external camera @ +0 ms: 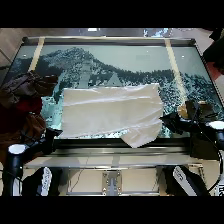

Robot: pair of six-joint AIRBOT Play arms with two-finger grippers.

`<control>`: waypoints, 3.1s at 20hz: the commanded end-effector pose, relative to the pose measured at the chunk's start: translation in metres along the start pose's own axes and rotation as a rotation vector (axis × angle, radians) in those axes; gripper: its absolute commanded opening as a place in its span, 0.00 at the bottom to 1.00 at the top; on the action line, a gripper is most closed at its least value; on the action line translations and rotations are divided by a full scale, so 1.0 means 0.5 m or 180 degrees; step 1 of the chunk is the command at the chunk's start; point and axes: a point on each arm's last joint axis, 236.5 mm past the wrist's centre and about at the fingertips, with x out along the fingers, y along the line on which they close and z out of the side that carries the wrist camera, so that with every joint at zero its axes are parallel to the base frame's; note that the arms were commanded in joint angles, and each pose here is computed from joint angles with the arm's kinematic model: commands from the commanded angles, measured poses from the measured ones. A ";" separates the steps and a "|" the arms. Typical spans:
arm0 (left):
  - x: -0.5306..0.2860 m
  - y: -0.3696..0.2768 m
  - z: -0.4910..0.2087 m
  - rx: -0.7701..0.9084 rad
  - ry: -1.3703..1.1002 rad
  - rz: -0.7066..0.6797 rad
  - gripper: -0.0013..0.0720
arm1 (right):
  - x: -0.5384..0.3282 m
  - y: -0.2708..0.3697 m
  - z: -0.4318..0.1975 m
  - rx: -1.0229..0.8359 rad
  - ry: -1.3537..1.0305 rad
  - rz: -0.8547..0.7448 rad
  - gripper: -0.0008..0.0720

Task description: Fold the shirts.

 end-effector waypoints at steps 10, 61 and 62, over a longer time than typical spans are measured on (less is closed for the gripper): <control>0.046 -0.032 0.011 0.0078 0.0133 -0.0310 0.04 | -0.002 -0.006 -0.047 -0.0058 0.0311 -0.0031 0.62; -0.050 -0.381 0.228 0.2427 -0.0453 -0.0076 0.04 | 0.093 0.263 0.113 -0.1138 0.0248 0.0206 0.03; -0.015 -0.378 0.242 0.2470 -0.0418 0.0048 0.04 | 0.129 0.243 0.132 -0.1057 0.0303 0.0147 0.03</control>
